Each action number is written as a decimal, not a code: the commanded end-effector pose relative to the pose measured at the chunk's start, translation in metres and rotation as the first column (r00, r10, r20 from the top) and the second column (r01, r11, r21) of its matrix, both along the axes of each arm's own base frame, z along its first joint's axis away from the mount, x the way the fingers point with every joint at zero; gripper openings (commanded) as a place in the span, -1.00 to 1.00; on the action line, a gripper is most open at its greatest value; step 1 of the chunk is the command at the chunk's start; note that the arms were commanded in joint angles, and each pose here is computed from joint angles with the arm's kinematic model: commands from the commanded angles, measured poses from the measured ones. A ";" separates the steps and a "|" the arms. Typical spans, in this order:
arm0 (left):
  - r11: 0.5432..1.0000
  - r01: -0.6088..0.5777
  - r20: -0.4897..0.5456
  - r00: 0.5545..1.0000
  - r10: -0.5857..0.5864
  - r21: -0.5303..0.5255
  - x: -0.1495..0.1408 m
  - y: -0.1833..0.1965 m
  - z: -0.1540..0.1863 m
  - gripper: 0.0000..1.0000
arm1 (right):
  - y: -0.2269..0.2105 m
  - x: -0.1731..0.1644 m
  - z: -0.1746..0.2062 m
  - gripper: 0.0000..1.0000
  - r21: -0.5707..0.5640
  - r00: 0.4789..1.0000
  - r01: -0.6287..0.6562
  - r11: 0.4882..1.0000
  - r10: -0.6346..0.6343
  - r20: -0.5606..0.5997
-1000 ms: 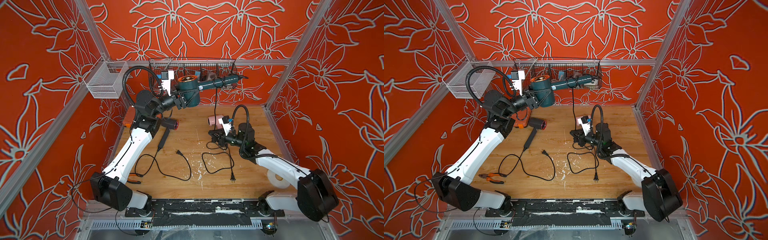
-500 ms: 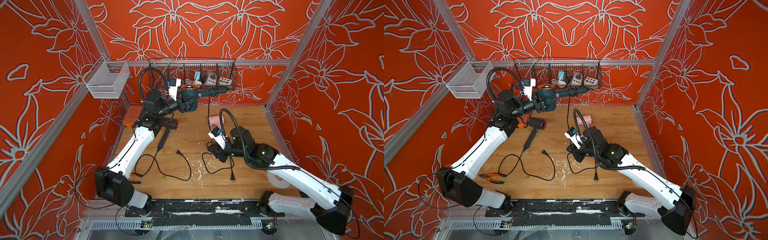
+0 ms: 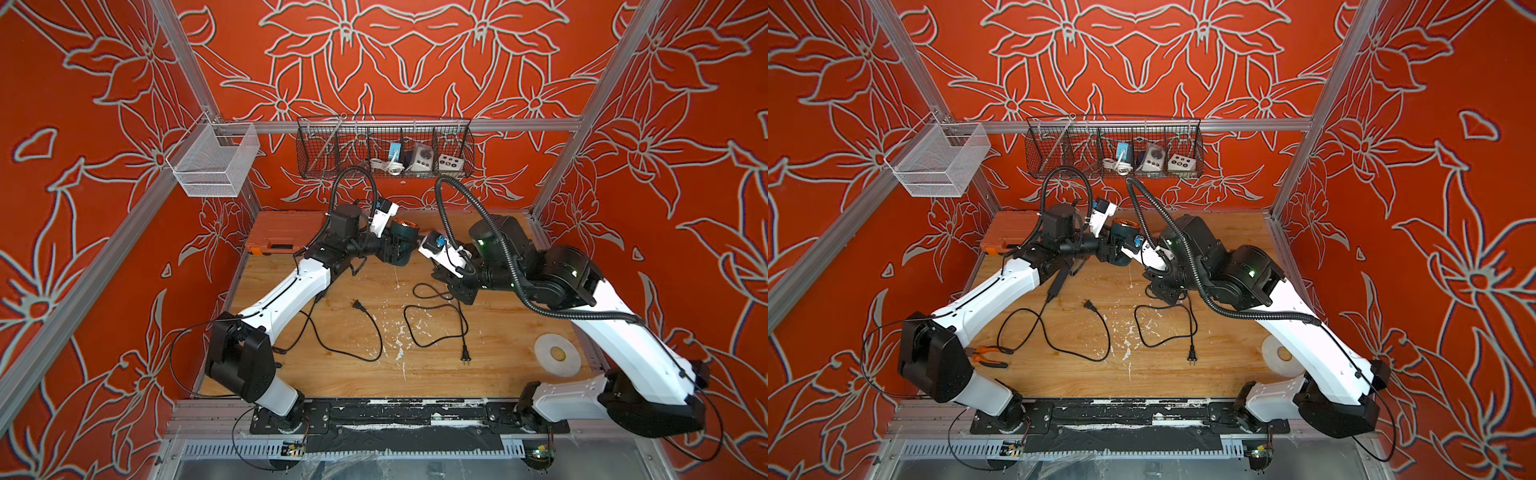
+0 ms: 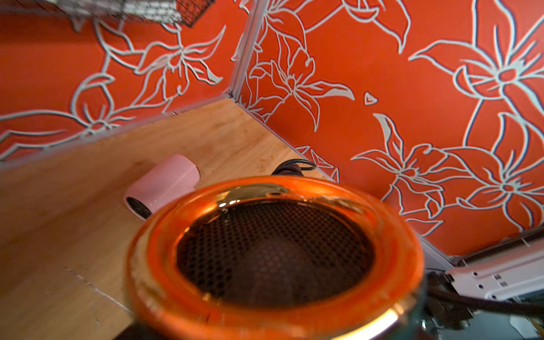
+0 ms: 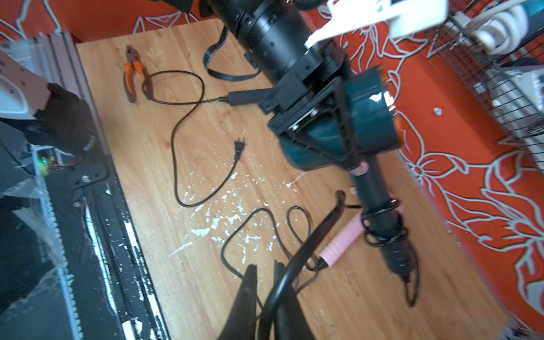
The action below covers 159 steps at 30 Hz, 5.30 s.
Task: Wrap the cord around the hair dryer
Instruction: Wrap the power cord around the hair dryer.
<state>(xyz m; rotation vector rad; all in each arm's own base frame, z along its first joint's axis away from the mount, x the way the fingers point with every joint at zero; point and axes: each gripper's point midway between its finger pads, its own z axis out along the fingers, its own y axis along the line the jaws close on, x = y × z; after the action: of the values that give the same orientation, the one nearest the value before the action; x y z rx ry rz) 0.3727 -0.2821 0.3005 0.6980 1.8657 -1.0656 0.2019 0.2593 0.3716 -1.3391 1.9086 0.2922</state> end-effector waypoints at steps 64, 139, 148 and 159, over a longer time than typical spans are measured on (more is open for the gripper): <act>0.862 0.026 0.201 0.976 0.088 -0.507 -0.026 0.020 0.146 -1.00 | -0.035 0.082 -0.122 -1.00 0.671 0.903 0.354 0.651 -0.051 -0.426; 0.925 0.369 -0.269 0.886 -0.379 -0.087 -0.154 -0.012 -0.017 -1.00 | -0.008 0.068 -0.189 -0.25 0.058 0.932 0.025 0.998 -0.002 -0.363; 0.924 0.372 -0.284 0.879 -0.382 -0.091 -0.153 -0.013 -0.019 -1.00 | -0.008 0.061 -0.190 0.08 0.045 0.935 0.013 0.999 0.004 -0.355; 0.925 0.364 -0.302 0.874 -0.381 -0.112 -0.151 -0.016 -0.027 -1.00 | -0.013 0.048 -0.196 0.20 0.020 0.938 -0.003 1.000 0.010 -0.348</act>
<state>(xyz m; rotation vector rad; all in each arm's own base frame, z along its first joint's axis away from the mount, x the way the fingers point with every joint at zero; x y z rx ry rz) 0.2255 -0.2901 0.2576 0.8713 2.1134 -1.4864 0.2542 0.2484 0.1739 -1.3194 2.2164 0.6049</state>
